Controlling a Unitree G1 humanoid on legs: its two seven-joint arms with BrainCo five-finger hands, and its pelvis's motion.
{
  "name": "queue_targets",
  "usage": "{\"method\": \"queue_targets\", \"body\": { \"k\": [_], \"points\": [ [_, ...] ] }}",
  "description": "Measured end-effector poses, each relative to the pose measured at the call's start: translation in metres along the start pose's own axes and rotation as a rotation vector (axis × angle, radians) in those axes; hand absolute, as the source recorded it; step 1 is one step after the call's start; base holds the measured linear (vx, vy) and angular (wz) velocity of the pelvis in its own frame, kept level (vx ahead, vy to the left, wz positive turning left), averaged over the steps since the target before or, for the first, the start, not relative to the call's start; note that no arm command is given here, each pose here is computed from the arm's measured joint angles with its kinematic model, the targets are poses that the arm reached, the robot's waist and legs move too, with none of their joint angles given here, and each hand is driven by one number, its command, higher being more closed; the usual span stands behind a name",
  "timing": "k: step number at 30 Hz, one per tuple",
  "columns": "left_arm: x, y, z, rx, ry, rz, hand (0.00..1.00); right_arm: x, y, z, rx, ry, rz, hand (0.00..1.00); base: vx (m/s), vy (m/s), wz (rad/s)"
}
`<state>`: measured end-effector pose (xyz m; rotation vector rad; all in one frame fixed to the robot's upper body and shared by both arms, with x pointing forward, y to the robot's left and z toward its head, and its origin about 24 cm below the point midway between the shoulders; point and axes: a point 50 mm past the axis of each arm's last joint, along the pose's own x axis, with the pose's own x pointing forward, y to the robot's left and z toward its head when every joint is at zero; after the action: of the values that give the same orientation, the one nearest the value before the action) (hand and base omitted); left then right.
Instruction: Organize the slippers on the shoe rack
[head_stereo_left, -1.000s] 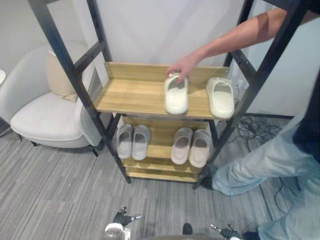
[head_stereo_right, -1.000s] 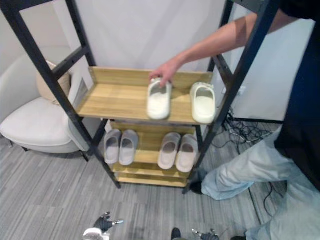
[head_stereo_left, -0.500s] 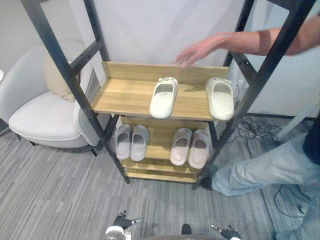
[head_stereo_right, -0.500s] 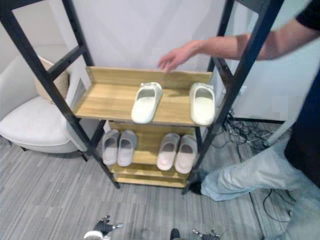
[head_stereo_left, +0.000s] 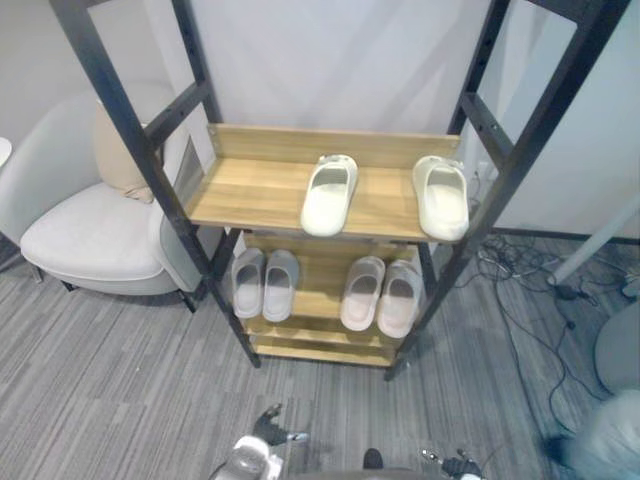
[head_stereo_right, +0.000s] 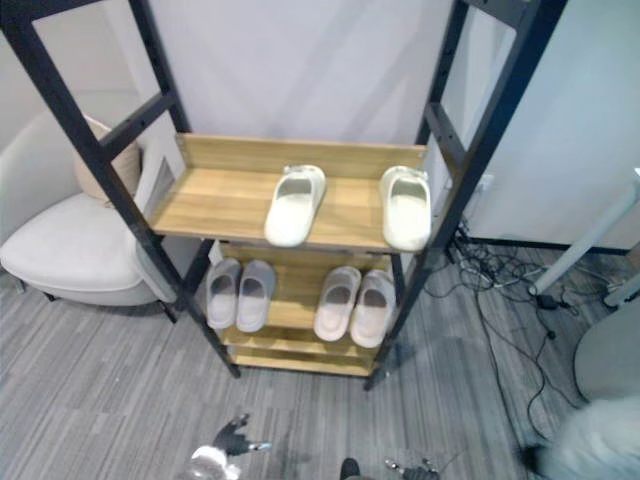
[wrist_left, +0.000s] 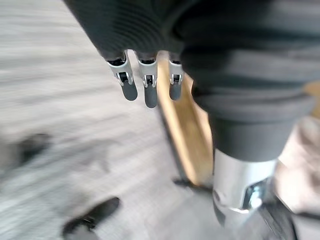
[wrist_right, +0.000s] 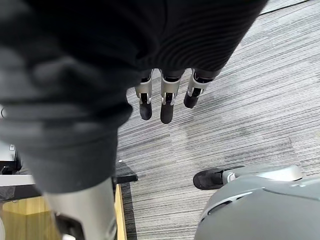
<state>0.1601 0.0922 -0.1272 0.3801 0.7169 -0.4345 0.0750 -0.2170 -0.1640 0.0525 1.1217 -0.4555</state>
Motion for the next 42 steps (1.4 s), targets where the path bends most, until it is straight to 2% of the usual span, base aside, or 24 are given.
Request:
{"method": "queue_targets", "body": {
  "k": [6,10,15,23,25,27,28,33,34,37,42],
  "points": [
    [-0.005,-0.031,0.085,0.136,-0.374,-0.18,0.0,0.0,0.001,0.003,-0.008,-0.018,-0.002,0.0,0.0,0.0,-0.01],
    [-0.019,-0.04,0.125,0.14,-0.574,-0.237,0.0,0.001,0.001,0.005,-0.008,-0.024,-0.005,0.0,0.0,0.0,0.0],
    [-0.04,-0.038,0.164,0.062,-0.759,-0.255,0.0,0.001,0.001,0.009,-0.015,-0.046,-0.006,0.0,0.0,0.0,0.0],
    [-0.073,-0.026,0.206,-0.019,-0.999,-0.192,0.0,0.001,0.002,0.013,-0.054,-0.06,-0.014,0.0,0.0,0.0,0.02],
    [-0.077,-0.017,0.215,-0.022,-1.041,-0.148,0.0,0.001,0.002,0.013,-0.055,-0.06,-0.014,0.0,0.0,0.0,0.0],
    [-0.08,0.005,0.231,-0.008,-1.105,-0.024,0.0,0.001,0.002,0.013,-0.064,-0.062,-0.016,0.0,0.0,0.0,0.0],
    [-0.081,0.009,0.234,-0.004,-1.115,-0.006,0.0,0.001,0.002,0.013,-0.067,-0.063,-0.016,0.0,0.0,0.0,0.0],
    [-0.089,0.064,0.271,0.005,-1.225,0.29,0.0,0.001,-0.002,0.014,-0.088,-0.064,-0.02,0.0,0.0,0.0,0.0],
    [-0.089,0.07,0.274,0.0,-1.227,0.313,0.0,0.001,-0.002,0.013,-0.088,-0.064,-0.02,0.0,0.0,0.0,-0.05],
    [-0.083,0.107,0.281,-0.012,-1.174,0.514,0.0,0.001,-0.002,0.013,-0.085,-0.058,-0.019,0.0,0.0,0.0,-0.07],
    [-0.079,0.145,0.284,-0.004,-1.085,0.719,0.0,0.001,-0.004,0.012,-0.053,-0.049,-0.024,0.0,0.0,0.0,-0.11]
  ]
}}
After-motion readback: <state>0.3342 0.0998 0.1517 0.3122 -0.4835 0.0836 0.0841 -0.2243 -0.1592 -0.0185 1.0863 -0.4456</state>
